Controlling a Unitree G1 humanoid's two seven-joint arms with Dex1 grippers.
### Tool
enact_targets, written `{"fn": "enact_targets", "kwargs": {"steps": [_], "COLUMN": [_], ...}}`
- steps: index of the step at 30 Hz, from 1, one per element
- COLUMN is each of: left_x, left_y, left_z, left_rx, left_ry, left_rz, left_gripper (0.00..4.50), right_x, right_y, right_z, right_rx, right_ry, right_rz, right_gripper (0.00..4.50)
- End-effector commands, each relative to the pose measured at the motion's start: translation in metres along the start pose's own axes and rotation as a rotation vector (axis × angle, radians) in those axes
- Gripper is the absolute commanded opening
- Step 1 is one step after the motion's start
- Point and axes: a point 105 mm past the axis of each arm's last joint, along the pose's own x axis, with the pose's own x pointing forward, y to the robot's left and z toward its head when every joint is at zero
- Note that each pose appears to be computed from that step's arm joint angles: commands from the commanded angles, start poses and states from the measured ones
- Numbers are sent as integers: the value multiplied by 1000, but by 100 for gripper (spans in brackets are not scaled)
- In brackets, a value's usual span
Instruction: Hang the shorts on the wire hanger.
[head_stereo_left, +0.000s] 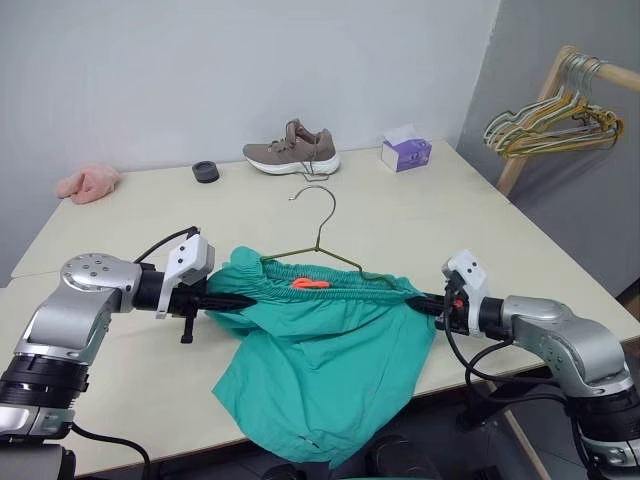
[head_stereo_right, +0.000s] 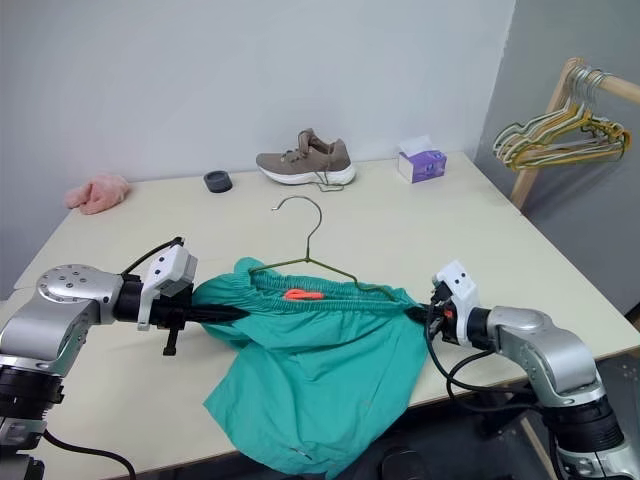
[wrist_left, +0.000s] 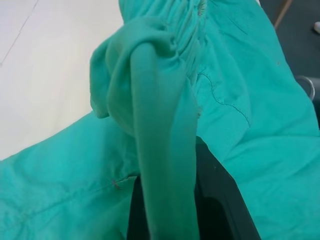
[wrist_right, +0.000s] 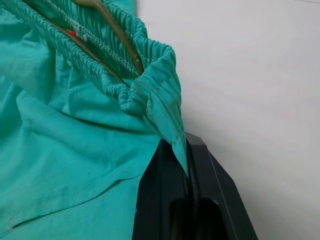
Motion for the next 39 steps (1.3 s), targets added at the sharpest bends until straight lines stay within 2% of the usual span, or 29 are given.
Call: {"fn": "enact_targets", "kwargs": {"steps": [1, 9, 18, 21, 25, 28, 29, 32, 39], "left_x": [-12, 14, 33, 37, 40, 41, 42, 43, 44], "left_y": [11, -8, -12, -15, -20, -22, -23, -24, -25], "left_z": [0, 0, 7, 7, 8, 8, 8, 9, 9], "left_rx": [20, 36, 52, 49, 38, 35, 34, 31, 30], "left_ry": [22, 8, -20, -28, -41, -44, -45, -46, -47], "left_rz": [73, -48, -102, -117, -130, -136, -138, -144, -162], "left_gripper": [0, 0, 0, 0, 0, 0, 0, 0, 0], "right_x": [-14, -1, 0, -7, -23, -29, -29, -25, -4], "right_y": [-10, 22, 33, 33, 38, 33, 29, 17, 21], "right_z": [12, 37, 39, 40, 37, 30, 27, 17, 12], "right_rx": [-56, -312, -468, -489, -483, -465, -452, -436, -439], "right_ry": [-3, 30, 128, 146, 171, 204, 212, 236, 243], "right_rz": [-60, 55, 147, 170, 218, 194, 169, 112, 178], "right_gripper": [3, 3, 3, 61, 196, 202, 225, 225, 225]}}
